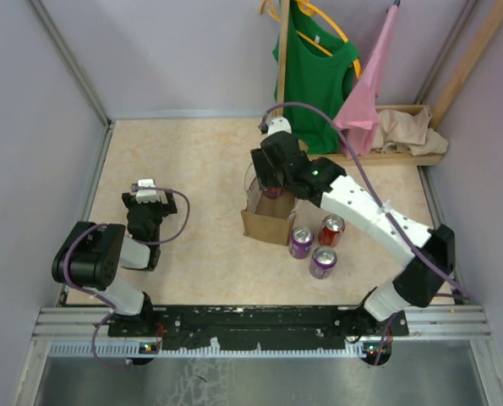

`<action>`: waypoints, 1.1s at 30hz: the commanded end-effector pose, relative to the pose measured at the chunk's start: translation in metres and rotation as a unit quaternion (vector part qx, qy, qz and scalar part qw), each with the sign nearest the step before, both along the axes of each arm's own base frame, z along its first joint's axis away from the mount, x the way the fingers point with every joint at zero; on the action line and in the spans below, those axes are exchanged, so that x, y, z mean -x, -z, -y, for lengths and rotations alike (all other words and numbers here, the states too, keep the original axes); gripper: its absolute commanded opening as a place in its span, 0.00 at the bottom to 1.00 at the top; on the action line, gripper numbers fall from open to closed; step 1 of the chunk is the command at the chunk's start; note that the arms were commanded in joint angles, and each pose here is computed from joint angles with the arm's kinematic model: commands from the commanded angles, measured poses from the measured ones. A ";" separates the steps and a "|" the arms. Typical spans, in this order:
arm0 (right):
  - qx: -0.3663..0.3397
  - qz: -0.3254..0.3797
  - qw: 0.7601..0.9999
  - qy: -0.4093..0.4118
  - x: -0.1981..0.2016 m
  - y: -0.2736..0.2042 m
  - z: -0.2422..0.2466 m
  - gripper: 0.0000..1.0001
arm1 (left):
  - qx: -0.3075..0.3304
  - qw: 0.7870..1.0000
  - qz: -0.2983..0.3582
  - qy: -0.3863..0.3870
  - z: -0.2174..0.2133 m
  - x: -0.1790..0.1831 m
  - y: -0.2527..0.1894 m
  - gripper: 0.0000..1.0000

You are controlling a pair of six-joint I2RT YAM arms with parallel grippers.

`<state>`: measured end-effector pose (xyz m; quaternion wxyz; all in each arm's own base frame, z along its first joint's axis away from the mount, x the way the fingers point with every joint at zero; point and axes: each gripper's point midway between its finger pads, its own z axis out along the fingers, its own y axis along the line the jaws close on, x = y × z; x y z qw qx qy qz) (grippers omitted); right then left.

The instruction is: Take the beverage out of the canvas bag

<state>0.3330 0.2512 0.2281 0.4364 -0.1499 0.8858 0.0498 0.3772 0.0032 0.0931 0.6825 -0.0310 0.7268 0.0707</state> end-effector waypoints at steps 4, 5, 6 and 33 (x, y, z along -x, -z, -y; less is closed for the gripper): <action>-0.081 0.124 0.988 -0.040 0.044 -0.130 -0.012 0.00 | 0.006 1.000 0.013 -0.003 -0.001 0.000 -0.004 1.00; -0.084 0.127 0.987 -0.052 0.054 -0.136 -0.015 0.00 | 0.006 1.000 0.013 -0.003 -0.001 0.000 -0.004 1.00; -0.083 0.128 0.986 -0.062 0.063 -0.140 -0.018 0.00 | 0.006 1.000 0.013 -0.004 -0.001 0.000 -0.004 1.00; -0.025 -0.082 0.993 -0.086 0.183 0.063 -0.001 0.00 | 0.006 1.000 0.013 -0.003 0.000 0.000 -0.004 1.00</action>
